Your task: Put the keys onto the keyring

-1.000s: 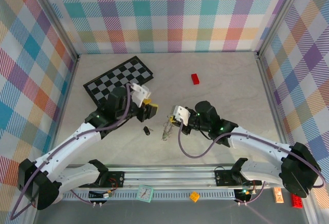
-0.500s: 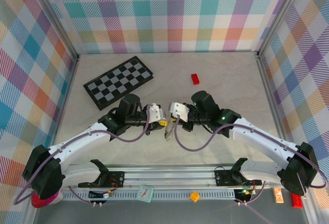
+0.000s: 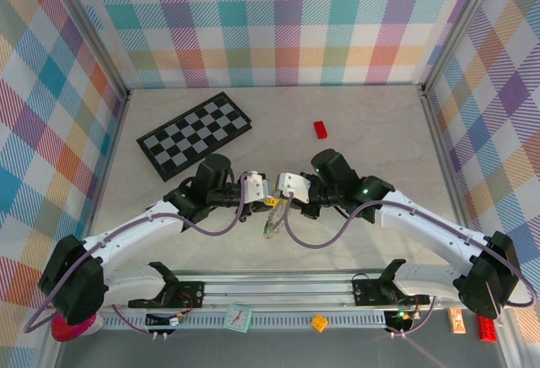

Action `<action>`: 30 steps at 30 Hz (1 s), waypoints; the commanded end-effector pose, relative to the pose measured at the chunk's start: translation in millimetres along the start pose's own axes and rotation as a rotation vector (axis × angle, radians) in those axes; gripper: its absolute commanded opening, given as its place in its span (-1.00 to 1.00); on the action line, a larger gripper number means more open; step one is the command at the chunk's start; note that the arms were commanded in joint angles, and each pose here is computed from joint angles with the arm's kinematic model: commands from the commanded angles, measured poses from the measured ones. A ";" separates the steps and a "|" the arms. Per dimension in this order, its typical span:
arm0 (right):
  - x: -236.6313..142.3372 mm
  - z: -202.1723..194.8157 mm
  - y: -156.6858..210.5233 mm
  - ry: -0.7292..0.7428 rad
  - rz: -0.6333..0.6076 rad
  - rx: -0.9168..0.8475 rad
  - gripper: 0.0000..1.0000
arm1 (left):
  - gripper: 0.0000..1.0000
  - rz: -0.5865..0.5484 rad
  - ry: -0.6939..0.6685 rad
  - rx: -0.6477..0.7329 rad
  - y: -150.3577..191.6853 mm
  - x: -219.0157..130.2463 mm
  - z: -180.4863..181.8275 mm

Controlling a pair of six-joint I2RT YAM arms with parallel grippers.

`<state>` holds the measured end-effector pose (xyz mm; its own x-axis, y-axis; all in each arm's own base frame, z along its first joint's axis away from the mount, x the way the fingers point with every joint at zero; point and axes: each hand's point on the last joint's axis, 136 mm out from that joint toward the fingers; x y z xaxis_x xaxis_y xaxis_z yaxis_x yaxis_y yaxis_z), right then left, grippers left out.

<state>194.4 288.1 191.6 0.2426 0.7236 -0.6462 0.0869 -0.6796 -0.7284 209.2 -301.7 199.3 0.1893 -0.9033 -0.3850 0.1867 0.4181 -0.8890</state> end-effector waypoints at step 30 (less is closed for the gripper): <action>-20.5 -1.1 -16.6 0.082 -0.451 0.108 -0.46 | -1.00 -0.442 0.012 -0.216 -31.7 -7.8 -11.7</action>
<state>188.7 277.9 196.2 0.2942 0.8947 -0.3361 0.0628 -0.3690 -0.9273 194.6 -307.5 189.0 0.1545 -0.9809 -0.1180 -0.0338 0.1141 -0.9929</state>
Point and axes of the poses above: each hand's point on the last joint's axis, 136 mm out from that joint toward the fingers, its own x axis out along the fingers, its own z axis along the line the jaws close on, y = z × x
